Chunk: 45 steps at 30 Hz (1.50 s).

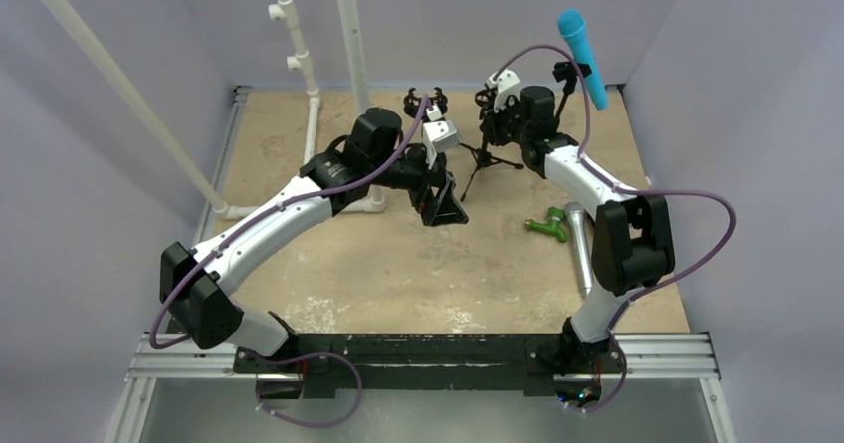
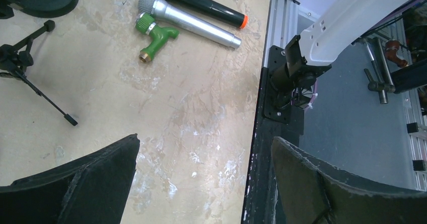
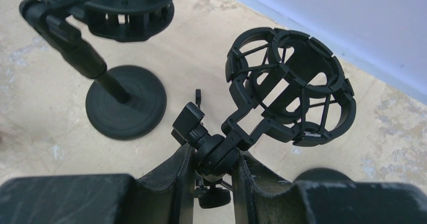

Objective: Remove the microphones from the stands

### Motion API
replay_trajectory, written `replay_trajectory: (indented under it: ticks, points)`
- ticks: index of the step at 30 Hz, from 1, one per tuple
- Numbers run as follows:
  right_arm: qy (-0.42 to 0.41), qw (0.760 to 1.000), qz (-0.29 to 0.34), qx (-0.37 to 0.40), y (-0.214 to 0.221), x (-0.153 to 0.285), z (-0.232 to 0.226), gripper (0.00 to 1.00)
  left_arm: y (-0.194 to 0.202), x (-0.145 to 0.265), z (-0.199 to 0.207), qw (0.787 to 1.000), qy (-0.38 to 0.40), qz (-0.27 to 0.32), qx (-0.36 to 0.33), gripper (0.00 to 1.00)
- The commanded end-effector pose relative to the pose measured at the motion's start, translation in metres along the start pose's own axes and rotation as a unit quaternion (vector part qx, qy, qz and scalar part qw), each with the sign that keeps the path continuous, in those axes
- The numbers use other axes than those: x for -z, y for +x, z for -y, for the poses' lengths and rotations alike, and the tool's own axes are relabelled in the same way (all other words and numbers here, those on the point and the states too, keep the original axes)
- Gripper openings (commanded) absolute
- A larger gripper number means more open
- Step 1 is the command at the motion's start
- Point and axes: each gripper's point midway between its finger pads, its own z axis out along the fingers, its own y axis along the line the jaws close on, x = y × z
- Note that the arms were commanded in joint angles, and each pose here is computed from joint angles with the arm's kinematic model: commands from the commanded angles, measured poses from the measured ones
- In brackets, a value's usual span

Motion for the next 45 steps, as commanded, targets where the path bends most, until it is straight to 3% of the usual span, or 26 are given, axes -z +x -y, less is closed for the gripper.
replay_trajectory:
  ticks: [1, 3, 11, 12, 20, 33, 45]
  points:
    - [0.035, 0.997, 0.072, -0.002, -0.039, -0.006, 0.016, 0.0, -0.015, 0.01, 0.005, 0.999, -0.002, 0.028, -0.034, 1.0]
    - [0.035, 0.998, 0.057, -0.011, -0.025, -0.01, 0.015, 0.0, -0.016, 0.009, 0.003, 0.999, -0.005, 0.029, -0.033, 1.0]
    - [0.034, 0.998, 0.016, -0.041, 0.014, -0.01, 0.007, 0.34, -0.018, 0.014, 0.006, 0.999, -0.006, 0.033, -0.038, 1.0]
    - [0.032, 0.998, 0.013, -0.043, 0.017, -0.01, 0.006, 0.43, -0.018, 0.014, 0.006, 0.999, -0.007, 0.033, -0.039, 1.0]
    - [0.019, 0.998, 0.019, -0.058, 0.005, 0.008, -0.002, 0.85, -0.016, 0.019, 0.006, 0.998, -0.017, 0.036, -0.048, 1.0]
    - [-0.011, 0.998, 0.01, -0.06, -0.01, 0.086, -0.026, 0.89, -0.032, 0.041, 0.012, 0.995, -0.036, 0.056, -0.076, 1.0]
    - [0.126, 0.991, 0.04, -0.037, -0.029, 0.154, 0.02, 0.9, -0.039, 0.055, 0.011, 0.992, -0.063, 0.073, -0.082, 1.0]
